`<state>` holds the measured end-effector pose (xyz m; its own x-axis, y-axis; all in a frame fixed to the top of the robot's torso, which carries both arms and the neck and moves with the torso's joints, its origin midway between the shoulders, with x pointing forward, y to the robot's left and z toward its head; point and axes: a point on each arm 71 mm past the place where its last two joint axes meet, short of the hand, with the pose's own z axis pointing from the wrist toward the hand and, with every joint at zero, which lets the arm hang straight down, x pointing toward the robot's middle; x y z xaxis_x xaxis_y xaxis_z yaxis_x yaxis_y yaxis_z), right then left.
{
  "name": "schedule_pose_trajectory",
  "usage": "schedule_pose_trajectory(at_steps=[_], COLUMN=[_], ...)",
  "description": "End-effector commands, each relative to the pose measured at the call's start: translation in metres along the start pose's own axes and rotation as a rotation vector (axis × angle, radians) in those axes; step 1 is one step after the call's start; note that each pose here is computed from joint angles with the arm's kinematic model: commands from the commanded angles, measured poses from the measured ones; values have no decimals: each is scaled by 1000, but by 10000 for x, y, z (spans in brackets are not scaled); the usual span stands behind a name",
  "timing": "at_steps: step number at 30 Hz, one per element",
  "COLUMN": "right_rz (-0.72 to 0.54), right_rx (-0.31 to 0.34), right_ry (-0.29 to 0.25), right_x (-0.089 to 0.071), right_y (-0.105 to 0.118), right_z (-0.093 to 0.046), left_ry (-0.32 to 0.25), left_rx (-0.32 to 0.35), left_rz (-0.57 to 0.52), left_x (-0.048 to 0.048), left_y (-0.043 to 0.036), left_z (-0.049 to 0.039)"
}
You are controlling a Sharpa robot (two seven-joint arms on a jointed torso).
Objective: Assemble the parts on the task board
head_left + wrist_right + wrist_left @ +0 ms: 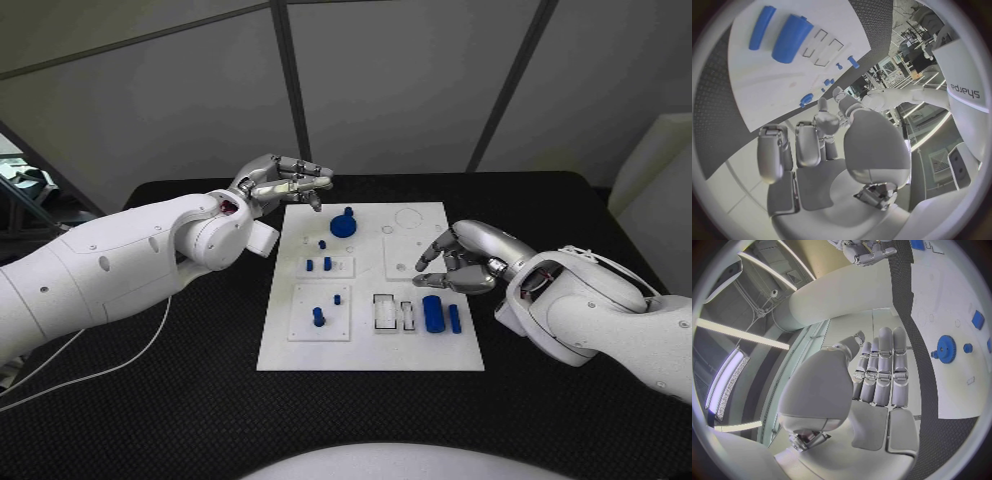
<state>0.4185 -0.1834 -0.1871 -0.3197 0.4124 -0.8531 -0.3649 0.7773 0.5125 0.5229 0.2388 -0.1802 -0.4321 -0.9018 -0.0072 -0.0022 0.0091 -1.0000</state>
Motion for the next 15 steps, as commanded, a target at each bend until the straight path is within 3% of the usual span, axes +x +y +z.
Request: schedule_pose_trajectory(at_steps=[1, 8, 15], right_rz=[83, 86, 96], right_rx=[203, 335, 413], right_ry=[18, 42, 68], right_x=[2, 117, 288], right_y=[-145, -262, -324], right_z=[-75, -245, -294], left_ry=[12, 20, 22], left_rx=[4, 6, 7], left_rz=[-8, -10, -10], left_x=[24, 48, 50], left_y=[-13, -13, -17], left_z=[3, 4, -5])
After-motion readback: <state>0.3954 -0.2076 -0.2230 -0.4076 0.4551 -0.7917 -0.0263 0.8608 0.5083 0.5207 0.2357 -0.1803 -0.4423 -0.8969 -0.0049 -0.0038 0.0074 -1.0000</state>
